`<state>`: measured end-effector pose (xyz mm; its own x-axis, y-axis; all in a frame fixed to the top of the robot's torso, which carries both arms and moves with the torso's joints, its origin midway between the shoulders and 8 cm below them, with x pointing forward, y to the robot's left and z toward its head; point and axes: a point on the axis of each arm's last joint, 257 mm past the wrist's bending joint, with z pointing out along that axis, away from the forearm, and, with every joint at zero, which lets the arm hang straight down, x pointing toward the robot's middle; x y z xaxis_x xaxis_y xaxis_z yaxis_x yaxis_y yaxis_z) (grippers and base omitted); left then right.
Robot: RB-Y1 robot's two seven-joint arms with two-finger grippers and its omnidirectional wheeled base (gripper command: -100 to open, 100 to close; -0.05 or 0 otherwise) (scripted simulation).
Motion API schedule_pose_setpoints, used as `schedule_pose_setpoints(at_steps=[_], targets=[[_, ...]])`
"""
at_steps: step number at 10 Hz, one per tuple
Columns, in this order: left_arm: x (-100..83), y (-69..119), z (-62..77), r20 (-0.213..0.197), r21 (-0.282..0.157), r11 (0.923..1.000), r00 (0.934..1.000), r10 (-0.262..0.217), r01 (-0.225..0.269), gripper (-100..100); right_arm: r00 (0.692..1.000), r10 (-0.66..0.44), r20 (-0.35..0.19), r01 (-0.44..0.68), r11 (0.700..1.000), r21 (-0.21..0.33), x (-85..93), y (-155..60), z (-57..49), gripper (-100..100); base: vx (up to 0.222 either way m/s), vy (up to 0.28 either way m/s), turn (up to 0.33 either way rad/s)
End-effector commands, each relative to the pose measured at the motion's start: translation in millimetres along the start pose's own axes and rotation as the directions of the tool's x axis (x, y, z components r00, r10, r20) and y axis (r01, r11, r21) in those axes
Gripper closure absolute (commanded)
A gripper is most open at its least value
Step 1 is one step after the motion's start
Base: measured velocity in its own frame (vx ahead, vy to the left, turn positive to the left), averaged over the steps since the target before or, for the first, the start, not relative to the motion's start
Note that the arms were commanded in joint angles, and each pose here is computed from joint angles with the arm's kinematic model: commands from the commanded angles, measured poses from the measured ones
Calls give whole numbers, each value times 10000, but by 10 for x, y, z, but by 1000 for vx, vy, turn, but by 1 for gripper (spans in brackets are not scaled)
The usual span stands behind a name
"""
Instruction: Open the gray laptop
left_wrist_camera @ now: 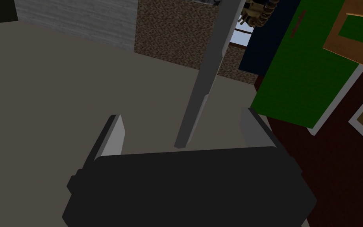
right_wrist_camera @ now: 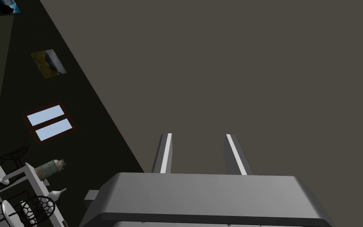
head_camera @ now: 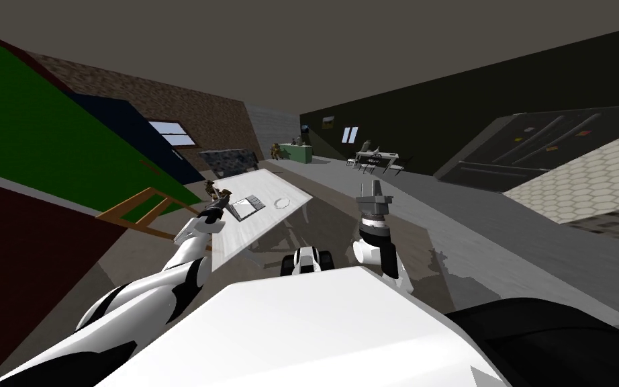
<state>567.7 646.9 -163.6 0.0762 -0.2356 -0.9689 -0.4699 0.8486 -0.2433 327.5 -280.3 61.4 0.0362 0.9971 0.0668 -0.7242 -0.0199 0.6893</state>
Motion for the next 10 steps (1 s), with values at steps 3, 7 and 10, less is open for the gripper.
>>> schedule_pose_setpoints(at_steps=[3, 7, 10], targets=[[-1, 18, -17, -28, 172, 9998, 10000, 28, -28, 100, 10000, -1, 3, 1, 10000, 2, -1, 0, -1, 0, 33, -32, 108], [17, 59, -81, -167, 717, 9974, 9998, 52, -40, 100, 10000, -1, 3, 1, 10000, 2, -1, 0, -1, 0, 96, -104, 158], [47, 91, -140, -346, 1118, 9937, 9994, 67, -28, 100, 10000, 0, 3, 0, 10000, 2, -1, 0, -1, 0, 87, -100, 127]])
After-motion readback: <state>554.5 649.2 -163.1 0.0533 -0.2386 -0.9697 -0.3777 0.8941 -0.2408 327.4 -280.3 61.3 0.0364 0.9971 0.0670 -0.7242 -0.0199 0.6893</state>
